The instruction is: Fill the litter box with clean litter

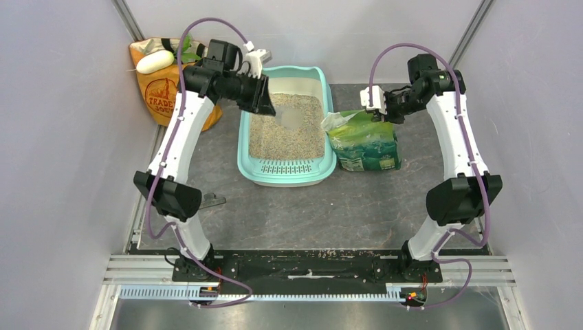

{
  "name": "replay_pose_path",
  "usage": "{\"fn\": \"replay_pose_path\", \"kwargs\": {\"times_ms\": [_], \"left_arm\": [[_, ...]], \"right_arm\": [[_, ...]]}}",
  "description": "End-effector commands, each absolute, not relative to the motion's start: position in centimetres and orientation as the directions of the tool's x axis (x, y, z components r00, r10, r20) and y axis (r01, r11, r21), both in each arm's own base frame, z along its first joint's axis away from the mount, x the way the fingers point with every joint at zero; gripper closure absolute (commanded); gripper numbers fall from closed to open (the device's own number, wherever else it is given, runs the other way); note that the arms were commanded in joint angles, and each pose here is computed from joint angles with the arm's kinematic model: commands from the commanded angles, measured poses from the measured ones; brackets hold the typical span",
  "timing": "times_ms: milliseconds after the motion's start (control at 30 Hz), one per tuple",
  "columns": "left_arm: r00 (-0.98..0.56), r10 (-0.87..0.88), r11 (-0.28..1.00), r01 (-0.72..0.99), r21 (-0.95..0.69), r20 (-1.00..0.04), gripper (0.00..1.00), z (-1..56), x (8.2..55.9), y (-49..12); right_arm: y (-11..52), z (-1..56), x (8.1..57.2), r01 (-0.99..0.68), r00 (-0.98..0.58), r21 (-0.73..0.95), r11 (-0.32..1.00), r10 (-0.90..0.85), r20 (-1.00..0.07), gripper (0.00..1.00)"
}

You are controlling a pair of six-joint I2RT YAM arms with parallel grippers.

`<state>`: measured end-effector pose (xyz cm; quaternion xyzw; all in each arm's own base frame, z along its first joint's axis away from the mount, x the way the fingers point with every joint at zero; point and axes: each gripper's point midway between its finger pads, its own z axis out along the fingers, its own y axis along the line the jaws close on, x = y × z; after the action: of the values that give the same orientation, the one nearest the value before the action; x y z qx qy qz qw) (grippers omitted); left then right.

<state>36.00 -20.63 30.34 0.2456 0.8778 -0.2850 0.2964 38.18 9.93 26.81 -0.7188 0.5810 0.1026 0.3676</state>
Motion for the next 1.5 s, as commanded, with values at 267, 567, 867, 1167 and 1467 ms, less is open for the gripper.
{"fn": "replay_pose_path", "kwargs": {"times_ms": [267, 567, 867, 1167, 1467], "left_arm": [[-0.601, 0.232, 0.45, 0.764, -0.463, -0.765, 0.98, 36.3, 34.8, -29.5], [-0.609, 0.315, 0.466, 0.768, -0.44, -0.728, 0.98, 32.1, 35.0, -33.3], [-0.609, 0.358, 0.458, 0.775, -0.436, -0.707, 0.98, 28.7, 34.3, -39.0], [-0.744, 0.335, 0.638, 0.631, -0.442, -0.578, 0.98, 23.1, 34.0, -41.7], [-0.75, 0.321, 0.779, 0.557, -0.289, -0.579, 0.98, 20.1, 35.5, -42.4]], "right_arm": [[10.1, 30.5, 36.4, -0.853, 0.381, -0.52, -0.047, -0.737, -0.558, 1.0], [8.7, 30.9, 35.1, -0.849, 0.365, -0.528, -0.029, -0.755, -0.544, 1.0], [6.0, 30.5, 32.2, -0.865, 0.334, -0.501, -0.037, -0.787, -0.518, 1.0], [6.8, 27.9, 31.0, -0.891, 0.349, -0.441, -0.107, -0.783, -0.515, 1.0], [7.6, 28.1, 31.3, -0.889, 0.373, -0.439, -0.131, -0.765, -0.526, 1.0]]}}
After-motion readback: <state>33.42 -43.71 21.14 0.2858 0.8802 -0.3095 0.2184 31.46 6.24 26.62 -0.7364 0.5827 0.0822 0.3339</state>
